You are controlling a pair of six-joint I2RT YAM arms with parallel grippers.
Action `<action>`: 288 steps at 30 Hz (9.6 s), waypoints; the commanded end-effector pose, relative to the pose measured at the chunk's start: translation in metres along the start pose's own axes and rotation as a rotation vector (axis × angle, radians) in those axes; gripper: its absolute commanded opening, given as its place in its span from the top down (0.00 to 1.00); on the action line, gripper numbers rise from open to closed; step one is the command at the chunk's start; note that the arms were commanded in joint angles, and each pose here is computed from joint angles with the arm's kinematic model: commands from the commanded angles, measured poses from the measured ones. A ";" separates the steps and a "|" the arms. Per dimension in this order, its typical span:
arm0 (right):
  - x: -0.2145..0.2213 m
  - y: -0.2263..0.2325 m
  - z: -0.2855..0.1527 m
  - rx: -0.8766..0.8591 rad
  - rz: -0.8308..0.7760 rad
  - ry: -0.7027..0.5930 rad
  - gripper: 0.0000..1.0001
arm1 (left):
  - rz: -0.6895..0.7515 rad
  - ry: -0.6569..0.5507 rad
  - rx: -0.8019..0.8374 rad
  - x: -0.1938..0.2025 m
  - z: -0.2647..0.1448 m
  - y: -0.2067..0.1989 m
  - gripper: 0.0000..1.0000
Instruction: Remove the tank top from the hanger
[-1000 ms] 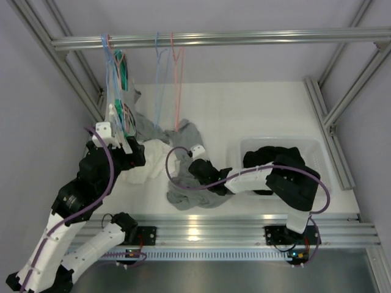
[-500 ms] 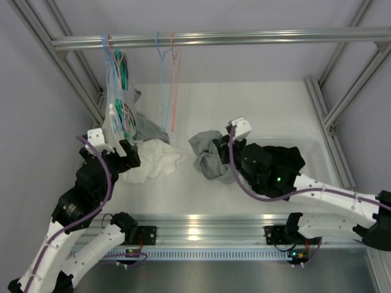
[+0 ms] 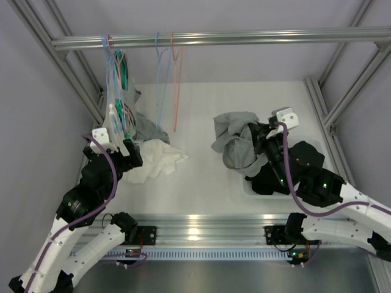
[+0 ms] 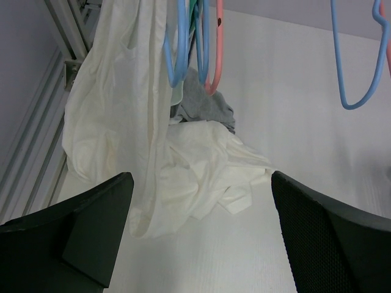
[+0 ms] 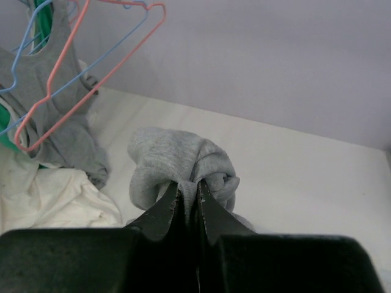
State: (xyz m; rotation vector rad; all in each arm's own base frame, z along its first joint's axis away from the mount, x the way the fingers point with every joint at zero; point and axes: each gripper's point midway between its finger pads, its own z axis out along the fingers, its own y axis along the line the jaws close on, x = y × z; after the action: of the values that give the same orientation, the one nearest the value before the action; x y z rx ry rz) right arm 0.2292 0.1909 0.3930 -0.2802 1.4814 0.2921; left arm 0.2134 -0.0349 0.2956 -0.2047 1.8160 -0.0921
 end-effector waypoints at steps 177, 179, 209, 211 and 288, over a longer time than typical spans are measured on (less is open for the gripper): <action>0.049 -0.036 0.000 -0.093 0.086 0.114 0.01 | 0.059 0.078 0.086 -0.181 0.109 -0.072 1.00; 0.047 -0.032 0.001 -0.115 0.094 0.106 0.01 | 0.060 0.100 0.108 -0.171 0.102 -0.072 1.00; 0.054 -0.017 0.008 -0.177 0.132 0.095 0.01 | 0.009 -0.203 0.220 -0.211 0.105 -0.091 1.00; 0.054 -0.017 0.007 -0.177 0.130 0.097 0.01 | 0.004 -0.209 0.249 -0.212 0.103 -0.095 1.00; 0.034 0.083 0.011 -0.688 0.323 0.056 0.01 | -0.187 0.316 0.705 0.058 -0.078 -0.085 1.00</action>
State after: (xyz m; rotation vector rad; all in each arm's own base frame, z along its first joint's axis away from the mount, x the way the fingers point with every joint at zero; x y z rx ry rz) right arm 0.2102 0.2724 0.3392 -0.6154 1.5279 1.0423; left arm 0.1463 -0.1094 0.2710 -0.0103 1.9724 -0.7704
